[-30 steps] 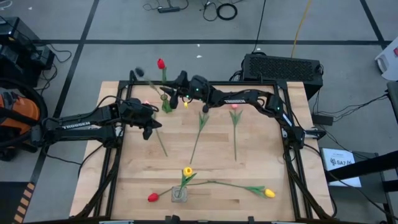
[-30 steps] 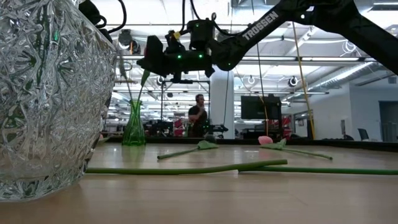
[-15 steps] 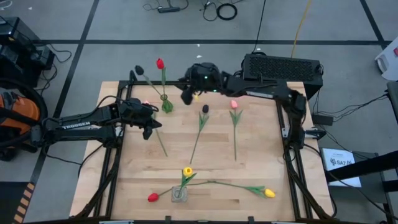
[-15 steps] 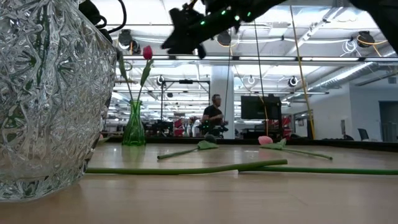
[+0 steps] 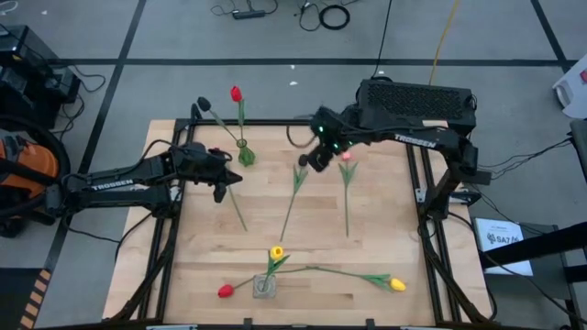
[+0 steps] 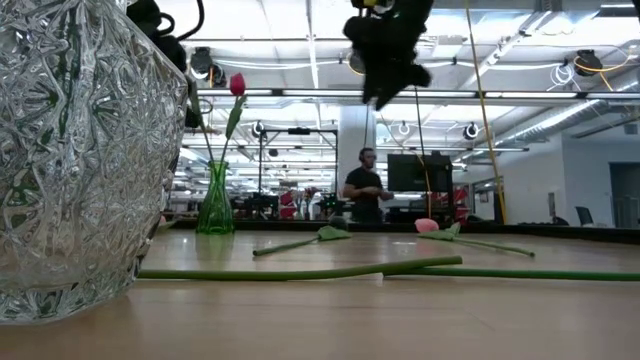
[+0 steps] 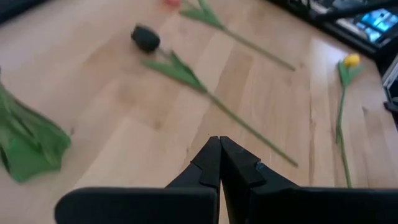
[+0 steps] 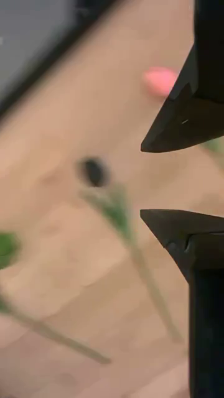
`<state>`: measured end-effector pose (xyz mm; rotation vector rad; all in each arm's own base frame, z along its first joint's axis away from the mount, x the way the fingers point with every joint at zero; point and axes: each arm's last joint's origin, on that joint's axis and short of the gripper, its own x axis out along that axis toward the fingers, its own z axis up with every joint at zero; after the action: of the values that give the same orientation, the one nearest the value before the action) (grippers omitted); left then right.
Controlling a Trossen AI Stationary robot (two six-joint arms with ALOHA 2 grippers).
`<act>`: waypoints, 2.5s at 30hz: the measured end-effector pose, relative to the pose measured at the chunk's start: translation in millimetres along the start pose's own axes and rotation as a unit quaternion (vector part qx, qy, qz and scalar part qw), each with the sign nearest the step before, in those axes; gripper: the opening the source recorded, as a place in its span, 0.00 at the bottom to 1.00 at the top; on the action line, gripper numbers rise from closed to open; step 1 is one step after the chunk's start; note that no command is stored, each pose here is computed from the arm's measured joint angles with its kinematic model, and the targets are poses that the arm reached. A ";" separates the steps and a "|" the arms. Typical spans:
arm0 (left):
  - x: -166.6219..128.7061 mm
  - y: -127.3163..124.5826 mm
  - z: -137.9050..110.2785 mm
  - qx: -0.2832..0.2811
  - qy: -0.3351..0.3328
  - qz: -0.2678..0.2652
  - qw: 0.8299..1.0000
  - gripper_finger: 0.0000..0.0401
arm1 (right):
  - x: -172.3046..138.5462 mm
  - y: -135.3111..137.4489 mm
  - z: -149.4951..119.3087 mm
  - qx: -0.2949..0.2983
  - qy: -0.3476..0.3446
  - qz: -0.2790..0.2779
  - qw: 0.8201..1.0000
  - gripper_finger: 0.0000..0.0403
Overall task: Sort flowers into vase by color
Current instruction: Put the yellow flower into the transparent vase
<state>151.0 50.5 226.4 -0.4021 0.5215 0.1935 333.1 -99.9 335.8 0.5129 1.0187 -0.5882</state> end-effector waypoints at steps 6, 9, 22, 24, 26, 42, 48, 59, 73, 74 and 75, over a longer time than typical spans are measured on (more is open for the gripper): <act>-0.2 -1.4 5.7 0.015 -0.029 -0.006 0.999 0.02 | -25.6 23.1 -46.9 0.081 0.073 -0.076 0.991 0.37; -0.2 -1.4 5.7 0.014 -0.029 -0.006 0.999 0.02 | -38.9 38.1 -70.5 0.137 0.092 -0.095 0.982 0.37; -0.2 -1.5 6.3 0.068 -0.033 -0.004 0.997 0.02 | -36.2 89.8 -193.8 0.392 0.156 -0.095 0.902 0.36; -0.2 -1.6 6.8 0.069 -0.035 -0.005 0.997 0.02 | -30.0 98.3 -211.9 0.439 0.171 -0.089 0.878 0.36; -0.3 -2.0 7.9 0.070 -0.041 -0.006 0.997 0.02 | -24.5 106.6 -229.0 0.481 0.187 -0.078 0.853 0.36; -0.6 -1.8 10.8 0.076 -0.058 0.006 0.995 0.02 | 13.9 143.6 -300.0 0.355 0.300 0.001 0.885 0.36; -0.6 -1.9 11.0 0.075 -0.058 0.006 0.995 0.02 | 20.7 146.8 -315.0 0.203 0.304 0.021 0.931 0.36; -0.9 -2.5 13.3 0.058 -0.070 0.002 0.996 0.02 | 37.5 141.0 -324.4 -0.093 0.304 0.037 0.947 0.36; -3.9 -6.7 26.9 0.050 -0.142 -0.016 0.988 0.02 | 79.0 144.7 -348.3 -0.292 0.326 0.025 0.899 0.13; -4.4 -7.1 28.3 0.052 -0.150 -0.018 0.987 0.02 | 78.4 144.2 -348.3 -0.299 0.327 0.026 0.896 0.07; -4.9 -7.6 29.8 0.051 -0.158 -0.020 0.986 0.02 | 75.2 142.0 -347.1 -0.305 0.329 0.022 0.894 0.04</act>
<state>162.1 55.7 255.0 -0.2737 0.2101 0.1870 239.1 212.0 135.5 0.1604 1.7487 -0.0103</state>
